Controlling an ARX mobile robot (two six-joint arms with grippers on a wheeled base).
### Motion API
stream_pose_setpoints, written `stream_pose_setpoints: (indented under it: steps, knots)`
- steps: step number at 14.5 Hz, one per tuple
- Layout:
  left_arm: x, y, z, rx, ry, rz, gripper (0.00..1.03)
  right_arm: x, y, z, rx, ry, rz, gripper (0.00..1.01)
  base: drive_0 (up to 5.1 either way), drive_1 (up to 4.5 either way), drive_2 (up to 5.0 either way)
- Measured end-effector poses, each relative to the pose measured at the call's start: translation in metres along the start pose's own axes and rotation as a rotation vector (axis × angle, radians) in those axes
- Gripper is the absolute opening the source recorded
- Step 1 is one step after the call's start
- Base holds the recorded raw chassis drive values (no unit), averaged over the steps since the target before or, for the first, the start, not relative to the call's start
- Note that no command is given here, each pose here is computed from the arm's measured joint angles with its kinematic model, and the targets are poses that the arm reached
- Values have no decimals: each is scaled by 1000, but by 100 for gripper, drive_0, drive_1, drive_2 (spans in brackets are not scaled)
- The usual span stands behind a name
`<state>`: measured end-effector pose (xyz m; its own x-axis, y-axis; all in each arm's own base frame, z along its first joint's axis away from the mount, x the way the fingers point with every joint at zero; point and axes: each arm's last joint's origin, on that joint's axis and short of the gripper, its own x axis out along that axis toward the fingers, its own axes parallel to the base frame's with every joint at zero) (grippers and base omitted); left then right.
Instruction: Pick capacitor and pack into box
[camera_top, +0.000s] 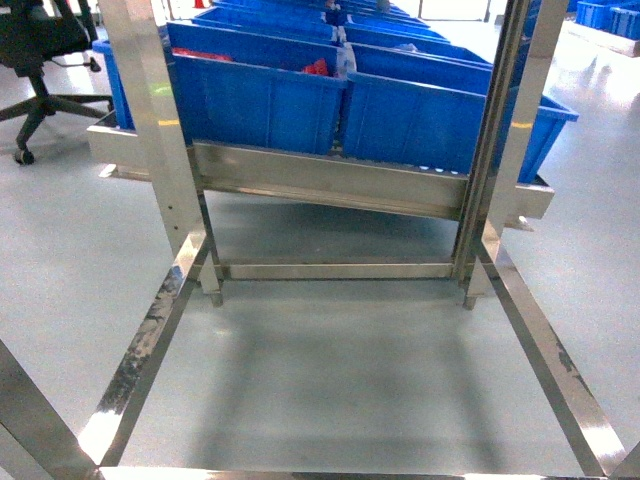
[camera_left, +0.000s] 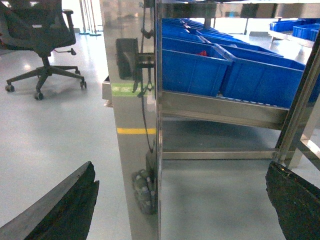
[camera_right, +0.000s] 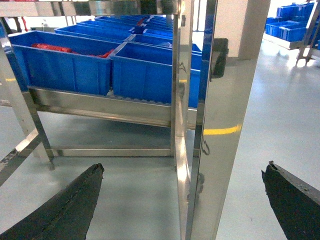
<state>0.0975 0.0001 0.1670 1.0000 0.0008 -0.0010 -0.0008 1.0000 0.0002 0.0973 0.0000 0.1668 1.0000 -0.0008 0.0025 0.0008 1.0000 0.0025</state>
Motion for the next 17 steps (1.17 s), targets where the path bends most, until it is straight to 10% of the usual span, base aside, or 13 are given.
stream_pose_setpoints:
  steps: [17]
  knots:
    - [0, 0, 0, 0, 0, 0, 98, 0, 0, 0, 0, 0, 0, 98, 0, 0, 0]
